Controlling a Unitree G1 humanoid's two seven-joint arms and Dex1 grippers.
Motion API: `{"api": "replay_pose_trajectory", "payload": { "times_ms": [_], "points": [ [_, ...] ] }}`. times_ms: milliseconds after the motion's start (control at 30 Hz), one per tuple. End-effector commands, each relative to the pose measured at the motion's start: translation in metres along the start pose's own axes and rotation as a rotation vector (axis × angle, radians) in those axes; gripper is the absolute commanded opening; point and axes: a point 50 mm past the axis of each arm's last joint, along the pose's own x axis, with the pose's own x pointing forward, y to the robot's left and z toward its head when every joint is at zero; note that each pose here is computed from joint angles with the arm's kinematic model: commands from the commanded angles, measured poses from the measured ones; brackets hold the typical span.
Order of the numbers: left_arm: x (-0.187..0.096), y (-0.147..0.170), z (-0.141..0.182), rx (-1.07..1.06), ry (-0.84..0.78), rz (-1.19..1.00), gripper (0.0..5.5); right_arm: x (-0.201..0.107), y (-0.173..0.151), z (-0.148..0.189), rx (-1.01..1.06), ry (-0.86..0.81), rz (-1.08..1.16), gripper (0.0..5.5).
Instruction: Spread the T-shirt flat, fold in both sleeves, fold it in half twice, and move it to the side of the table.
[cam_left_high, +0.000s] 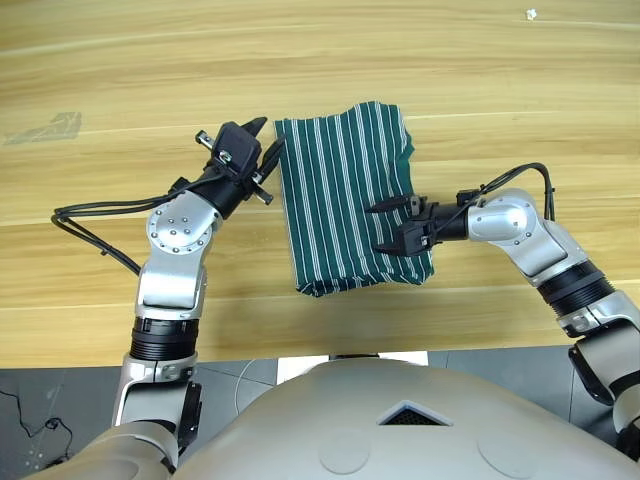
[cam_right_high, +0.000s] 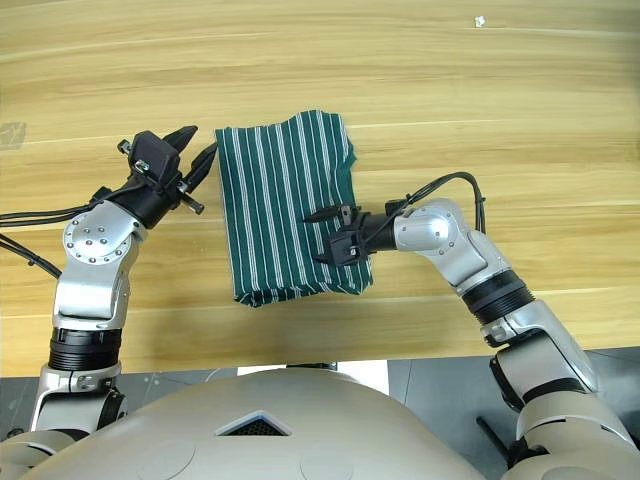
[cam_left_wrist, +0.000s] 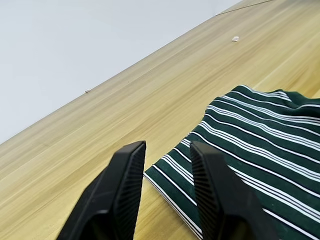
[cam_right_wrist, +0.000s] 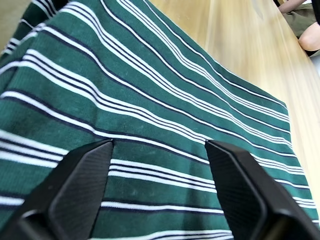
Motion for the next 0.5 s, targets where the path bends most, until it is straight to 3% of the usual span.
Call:
{"api": "replay_pose_trajectory", "payload": {
  "times_ms": [33, 300, 500],
  "points": [
    [-0.002, 0.011, 0.003, 0.024, -0.006, 0.039, 1.61, -0.003, -0.003, 0.012, 0.116, -0.110, -0.057, 3.41],
    [-0.007, 0.007, 0.004, 0.054, -0.021, 0.034, 1.61, -0.032, -0.052, 0.033, 0.132, -0.278, -0.429, 3.41],
    [-0.057, -0.018, 0.008, 0.453, -0.033, -0.178, 1.61, -0.082, -0.002, 0.007, 0.204, -0.142, -0.464, 3.41]
  ]
}}
